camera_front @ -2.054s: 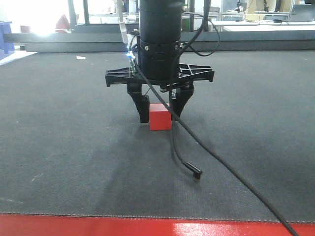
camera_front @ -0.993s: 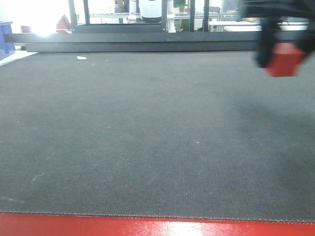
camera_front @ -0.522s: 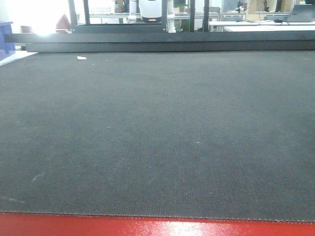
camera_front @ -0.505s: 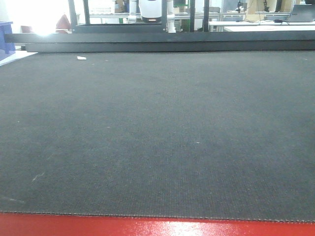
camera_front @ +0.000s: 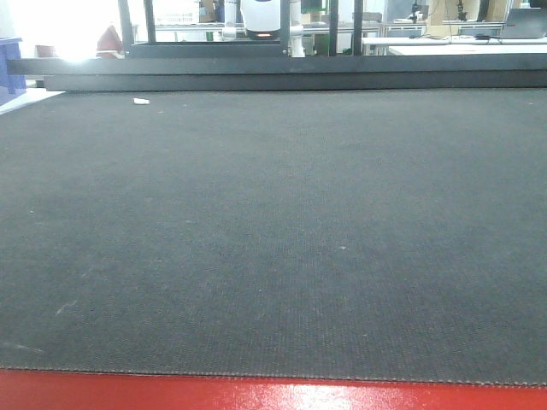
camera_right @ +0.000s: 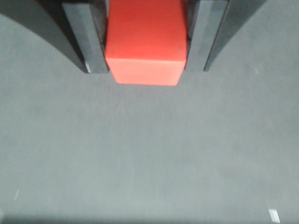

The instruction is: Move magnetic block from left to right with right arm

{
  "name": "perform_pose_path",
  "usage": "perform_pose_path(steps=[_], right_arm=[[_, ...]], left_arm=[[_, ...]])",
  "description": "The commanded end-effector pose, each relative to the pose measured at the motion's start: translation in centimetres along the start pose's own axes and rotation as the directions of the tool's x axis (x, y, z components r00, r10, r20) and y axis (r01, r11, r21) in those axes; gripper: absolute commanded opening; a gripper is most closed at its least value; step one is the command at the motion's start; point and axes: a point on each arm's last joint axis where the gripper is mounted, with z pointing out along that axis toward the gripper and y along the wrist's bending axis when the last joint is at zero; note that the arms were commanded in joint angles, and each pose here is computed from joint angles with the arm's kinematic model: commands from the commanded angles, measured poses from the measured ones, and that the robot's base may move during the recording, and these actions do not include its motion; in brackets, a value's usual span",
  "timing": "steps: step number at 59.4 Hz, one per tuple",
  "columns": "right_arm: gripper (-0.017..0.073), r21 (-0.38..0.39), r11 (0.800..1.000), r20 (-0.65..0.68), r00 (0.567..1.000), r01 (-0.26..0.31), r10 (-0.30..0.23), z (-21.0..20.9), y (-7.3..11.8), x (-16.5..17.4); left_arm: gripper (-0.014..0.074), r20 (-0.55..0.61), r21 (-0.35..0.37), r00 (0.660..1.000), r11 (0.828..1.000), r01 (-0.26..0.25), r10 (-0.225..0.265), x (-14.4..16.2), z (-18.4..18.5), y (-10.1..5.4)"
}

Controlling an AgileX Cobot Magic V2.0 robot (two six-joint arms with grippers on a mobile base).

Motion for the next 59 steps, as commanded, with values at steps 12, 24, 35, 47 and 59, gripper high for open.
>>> perform_pose_path(steps=[12,24,35,47,59], right_arm=[[0.0173,-0.019,1.0,0.271,0.963,0.005,0.0,-4.1,-0.3,-0.7],[0.0173,-0.021,1.0,0.285,0.959,0.005,0.001,-4.4,-0.3,-1.0],[0.0173,-0.02,1.0,0.282,0.959,0.005,0.001,-4.3,-0.3,-0.9],[0.0173,-0.02,1.0,0.282,0.959,0.005,0.001,-4.3,-0.3,-0.9],[0.0173,-0.02,1.0,0.282,0.959,0.005,0.001,-4.3,-0.3,-0.9]], left_arm=[[-0.0116,0.095,0.01,0.995,1.0,0.004,-0.005,-0.6,-0.1,-0.1],[-0.0116,0.095,0.01,0.995,1.0,0.004,-0.005,-0.6,-0.1,-0.1],[-0.0115,0.095,0.01,0.995,1.0,0.004,-0.005,-0.6,-0.1,-0.1],[-0.0116,0.095,0.01,0.995,1.0,0.004,-0.005,-0.6,-0.1,-0.1],[-0.0116,0.095,0.01,0.995,1.0,0.004,-0.005,-0.6,-0.1,-0.1]])
